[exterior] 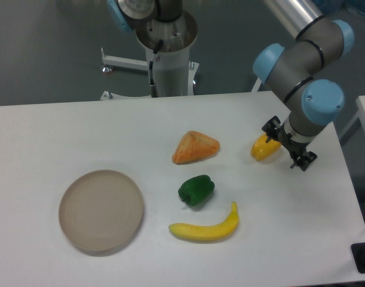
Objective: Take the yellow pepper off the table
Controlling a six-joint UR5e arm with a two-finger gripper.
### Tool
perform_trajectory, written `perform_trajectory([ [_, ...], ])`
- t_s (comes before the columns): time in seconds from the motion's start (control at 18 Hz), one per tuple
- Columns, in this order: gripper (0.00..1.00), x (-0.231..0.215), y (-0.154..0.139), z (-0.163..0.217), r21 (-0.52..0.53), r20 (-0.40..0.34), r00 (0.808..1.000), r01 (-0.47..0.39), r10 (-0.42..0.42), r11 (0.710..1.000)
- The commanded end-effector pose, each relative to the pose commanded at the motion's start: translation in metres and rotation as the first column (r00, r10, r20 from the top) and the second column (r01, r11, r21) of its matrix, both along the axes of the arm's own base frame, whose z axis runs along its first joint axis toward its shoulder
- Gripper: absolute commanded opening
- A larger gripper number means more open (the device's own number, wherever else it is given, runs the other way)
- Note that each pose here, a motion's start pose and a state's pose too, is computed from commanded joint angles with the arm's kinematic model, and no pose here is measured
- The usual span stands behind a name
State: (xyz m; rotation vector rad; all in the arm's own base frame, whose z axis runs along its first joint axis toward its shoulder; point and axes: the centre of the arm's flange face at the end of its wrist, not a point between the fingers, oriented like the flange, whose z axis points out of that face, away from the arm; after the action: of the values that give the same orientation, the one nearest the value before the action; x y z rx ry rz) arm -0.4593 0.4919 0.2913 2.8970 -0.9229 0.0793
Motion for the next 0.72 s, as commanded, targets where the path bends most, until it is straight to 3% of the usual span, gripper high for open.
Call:
perform_trajectory([
  [0.72,1.0,0.015,-0.022,-0.021,-0.082,-0.02,1.0,0.002,-0.004,0.997],
])
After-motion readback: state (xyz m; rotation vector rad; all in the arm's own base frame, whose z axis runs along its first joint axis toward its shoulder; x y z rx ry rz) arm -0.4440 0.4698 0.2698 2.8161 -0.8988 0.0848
